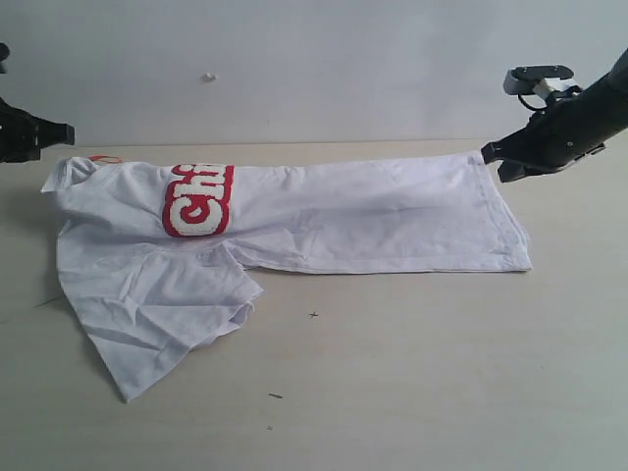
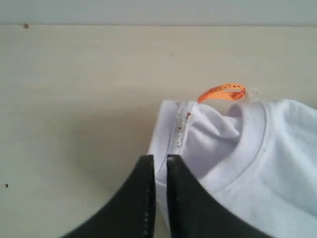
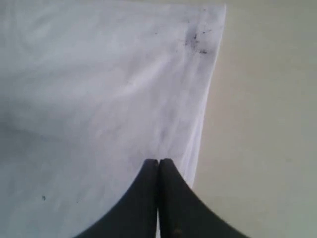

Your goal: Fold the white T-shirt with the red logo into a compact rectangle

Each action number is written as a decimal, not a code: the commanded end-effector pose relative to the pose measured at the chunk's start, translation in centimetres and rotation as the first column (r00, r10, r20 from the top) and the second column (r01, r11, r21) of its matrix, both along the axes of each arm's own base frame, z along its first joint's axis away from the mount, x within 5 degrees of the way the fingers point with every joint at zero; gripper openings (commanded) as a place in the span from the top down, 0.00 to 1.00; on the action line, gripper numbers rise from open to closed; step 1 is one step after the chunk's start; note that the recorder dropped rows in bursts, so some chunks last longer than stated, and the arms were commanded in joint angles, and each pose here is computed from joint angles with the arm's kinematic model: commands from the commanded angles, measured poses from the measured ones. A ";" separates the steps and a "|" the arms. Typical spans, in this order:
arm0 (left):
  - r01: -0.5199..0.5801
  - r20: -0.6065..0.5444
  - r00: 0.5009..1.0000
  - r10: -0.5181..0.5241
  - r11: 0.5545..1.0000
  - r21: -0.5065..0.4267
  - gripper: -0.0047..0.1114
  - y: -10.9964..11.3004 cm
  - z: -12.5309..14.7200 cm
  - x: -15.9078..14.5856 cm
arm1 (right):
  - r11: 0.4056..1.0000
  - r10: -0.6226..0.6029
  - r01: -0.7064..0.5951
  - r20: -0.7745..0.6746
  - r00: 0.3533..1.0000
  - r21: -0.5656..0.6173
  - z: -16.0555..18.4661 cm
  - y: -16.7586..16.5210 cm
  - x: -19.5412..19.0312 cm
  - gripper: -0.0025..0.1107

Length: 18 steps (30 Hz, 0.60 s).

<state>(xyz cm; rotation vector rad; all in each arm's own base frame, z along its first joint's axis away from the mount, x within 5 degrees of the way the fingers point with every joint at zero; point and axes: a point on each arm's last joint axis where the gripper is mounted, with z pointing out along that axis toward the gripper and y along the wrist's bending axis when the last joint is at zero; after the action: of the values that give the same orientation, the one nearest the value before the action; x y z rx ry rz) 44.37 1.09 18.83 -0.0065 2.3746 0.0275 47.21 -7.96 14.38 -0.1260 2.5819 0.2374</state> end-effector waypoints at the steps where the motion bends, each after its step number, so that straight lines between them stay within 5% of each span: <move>1: 0.128 -0.054 0.991 -0.125 0.990 0.062 0.96 -2.1 0.8 -0.6 | 1.000 0.021 -0.021 -0.027 0.999 0.007 -0.8 0.3 0.0 0.98; 5: 0.297 -0.113 0.951 -0.289 0.953 0.059 0.96 -4.9 1.3 -1.6 | 0.999 0.030 -0.029 -0.053 0.998 0.016 -1.5 0.3 -0.1 0.98; 10: 0.518 -0.172 0.831 -0.529 0.849 -0.106 0.96 -8.9 0.1 -3.6 | 0.999 0.037 -0.035 -0.070 0.997 0.026 -1.5 0.4 -0.3 0.98; 18: 0.605 -0.379 0.699 -0.607 0.784 -0.141 0.96 -11.4 -6.2 -7.3 | 0.991 0.093 -0.101 -0.092 0.991 -0.086 -2.9 3.2 -0.5 0.98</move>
<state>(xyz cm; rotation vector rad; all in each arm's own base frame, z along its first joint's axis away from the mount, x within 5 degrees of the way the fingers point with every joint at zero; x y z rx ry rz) 38.15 -9.70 14.29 0.8024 2.6177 -0.3335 46.74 -5.62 11.66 -0.2456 2.6782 0.2146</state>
